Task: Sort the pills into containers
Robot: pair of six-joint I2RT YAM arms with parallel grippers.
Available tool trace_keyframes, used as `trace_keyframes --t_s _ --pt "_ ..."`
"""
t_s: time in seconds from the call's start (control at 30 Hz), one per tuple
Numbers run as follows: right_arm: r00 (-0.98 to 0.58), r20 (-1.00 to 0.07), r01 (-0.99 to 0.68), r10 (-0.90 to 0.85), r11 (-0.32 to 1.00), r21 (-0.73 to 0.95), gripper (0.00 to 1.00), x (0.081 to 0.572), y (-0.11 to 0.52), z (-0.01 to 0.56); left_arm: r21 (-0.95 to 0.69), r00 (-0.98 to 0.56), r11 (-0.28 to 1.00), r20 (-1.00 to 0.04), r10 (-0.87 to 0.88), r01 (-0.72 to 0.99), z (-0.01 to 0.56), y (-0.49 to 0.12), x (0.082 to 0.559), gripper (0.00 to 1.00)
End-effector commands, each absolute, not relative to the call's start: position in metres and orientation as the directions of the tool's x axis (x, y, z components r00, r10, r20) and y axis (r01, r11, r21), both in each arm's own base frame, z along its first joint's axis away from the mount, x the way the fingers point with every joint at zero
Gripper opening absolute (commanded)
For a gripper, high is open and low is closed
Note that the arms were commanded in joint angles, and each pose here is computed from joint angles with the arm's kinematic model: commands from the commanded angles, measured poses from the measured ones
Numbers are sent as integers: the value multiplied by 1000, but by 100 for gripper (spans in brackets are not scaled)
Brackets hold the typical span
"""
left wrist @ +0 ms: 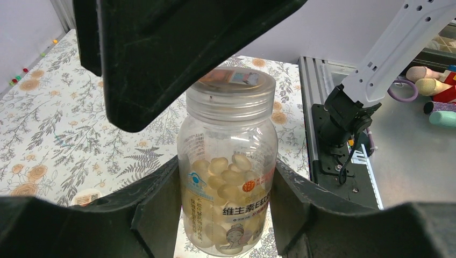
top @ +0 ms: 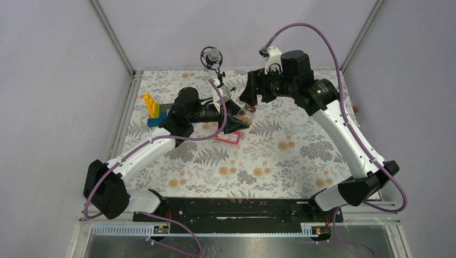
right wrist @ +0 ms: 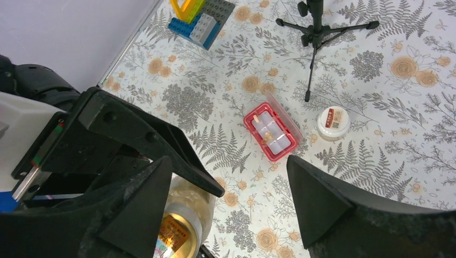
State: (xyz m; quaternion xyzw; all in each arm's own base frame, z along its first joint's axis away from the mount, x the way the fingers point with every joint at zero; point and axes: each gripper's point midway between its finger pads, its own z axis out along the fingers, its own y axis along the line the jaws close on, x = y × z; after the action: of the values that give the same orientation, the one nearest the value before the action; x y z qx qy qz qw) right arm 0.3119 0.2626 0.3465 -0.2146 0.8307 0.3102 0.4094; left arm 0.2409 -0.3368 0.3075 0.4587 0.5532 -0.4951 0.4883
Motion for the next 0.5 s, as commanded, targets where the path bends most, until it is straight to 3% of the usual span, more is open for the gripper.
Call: trace_keyframes --t_s 0.0,0.23,0.47 --pt "-517 -855 -652 -32 662 370 88 304 258 389 5 8 66 -999 -45 998 343 -338 238 0" --pt "-461 -872 -852 -163 354 385 92 247 267 388 4 6 56 -999 -44 998 343 -338 236 0" --pt "-471 -851 -866 -230 303 398 75 239 270 375 6 7 28 -999 -42 1000 345 -339 232 0"
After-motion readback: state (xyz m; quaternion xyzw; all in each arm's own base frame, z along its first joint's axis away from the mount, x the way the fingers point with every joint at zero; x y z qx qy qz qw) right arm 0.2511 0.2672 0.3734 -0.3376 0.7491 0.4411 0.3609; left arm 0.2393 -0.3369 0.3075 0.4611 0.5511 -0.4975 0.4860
